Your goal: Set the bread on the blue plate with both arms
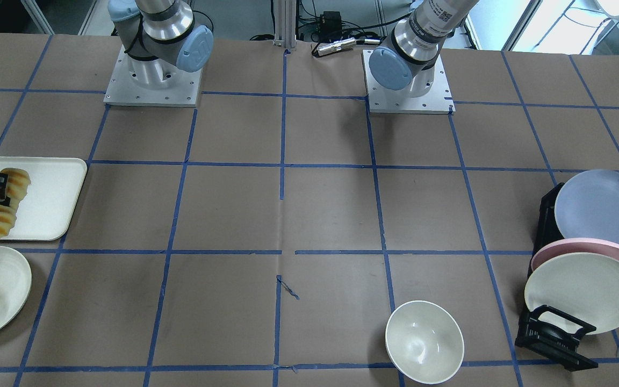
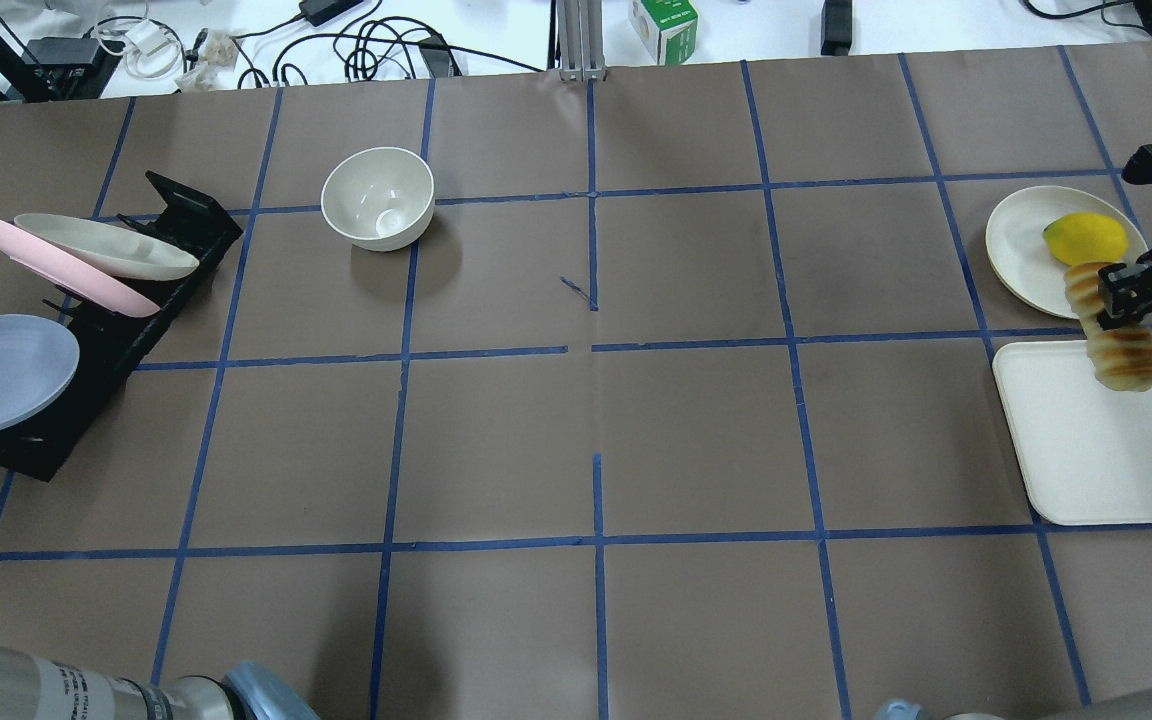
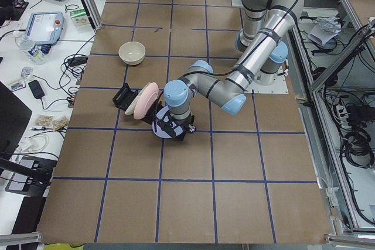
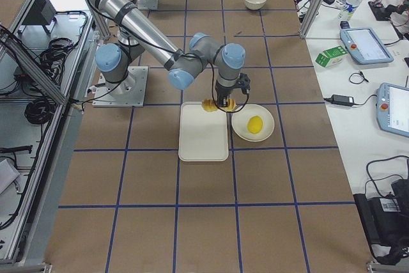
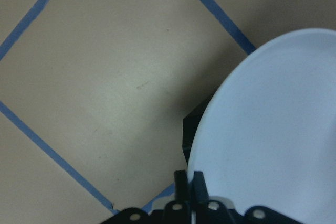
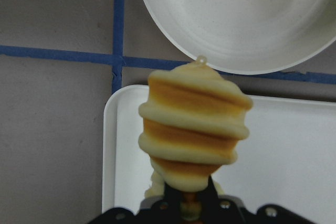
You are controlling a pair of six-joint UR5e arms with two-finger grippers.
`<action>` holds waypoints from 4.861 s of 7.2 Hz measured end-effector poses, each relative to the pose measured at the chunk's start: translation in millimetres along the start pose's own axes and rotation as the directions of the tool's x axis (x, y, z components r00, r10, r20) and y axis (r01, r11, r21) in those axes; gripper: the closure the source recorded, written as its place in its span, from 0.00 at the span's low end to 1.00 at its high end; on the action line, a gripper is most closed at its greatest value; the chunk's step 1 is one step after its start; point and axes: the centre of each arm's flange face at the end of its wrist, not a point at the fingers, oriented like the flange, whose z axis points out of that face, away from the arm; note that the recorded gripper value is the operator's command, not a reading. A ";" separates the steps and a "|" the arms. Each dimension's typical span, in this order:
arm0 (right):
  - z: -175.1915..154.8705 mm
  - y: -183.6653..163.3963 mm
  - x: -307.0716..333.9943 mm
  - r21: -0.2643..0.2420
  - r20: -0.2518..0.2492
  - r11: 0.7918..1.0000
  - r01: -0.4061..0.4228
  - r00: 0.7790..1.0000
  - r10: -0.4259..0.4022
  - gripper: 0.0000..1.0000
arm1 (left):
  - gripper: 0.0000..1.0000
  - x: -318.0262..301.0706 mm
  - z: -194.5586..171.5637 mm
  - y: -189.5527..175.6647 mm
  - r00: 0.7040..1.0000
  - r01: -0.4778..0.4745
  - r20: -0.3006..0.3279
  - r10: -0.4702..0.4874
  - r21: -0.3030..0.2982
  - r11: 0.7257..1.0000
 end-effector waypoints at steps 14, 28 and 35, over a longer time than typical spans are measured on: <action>-97.6 -87.0 -232.8 0.033 0.080 0.987 -0.158 0.985 0.155 1.00 | 1.00 414.3 9.8 348.4 0.885 -0.326 -0.343 0.316 0.031 0.945; 61.7 -91.5 -494.1 0.015 0.167 0.987 -0.159 0.974 0.154 0.65 | 0.00 368.5 -197.4 354.9 0.794 -0.608 0.011 0.608 -0.007 0.794; 13.0 -85.6 -466.9 0.129 0.033 0.979 -0.161 0.987 0.158 0.00 | 0.00 353.5 -207.6 358.9 0.782 -0.623 0.012 0.623 -0.001 0.782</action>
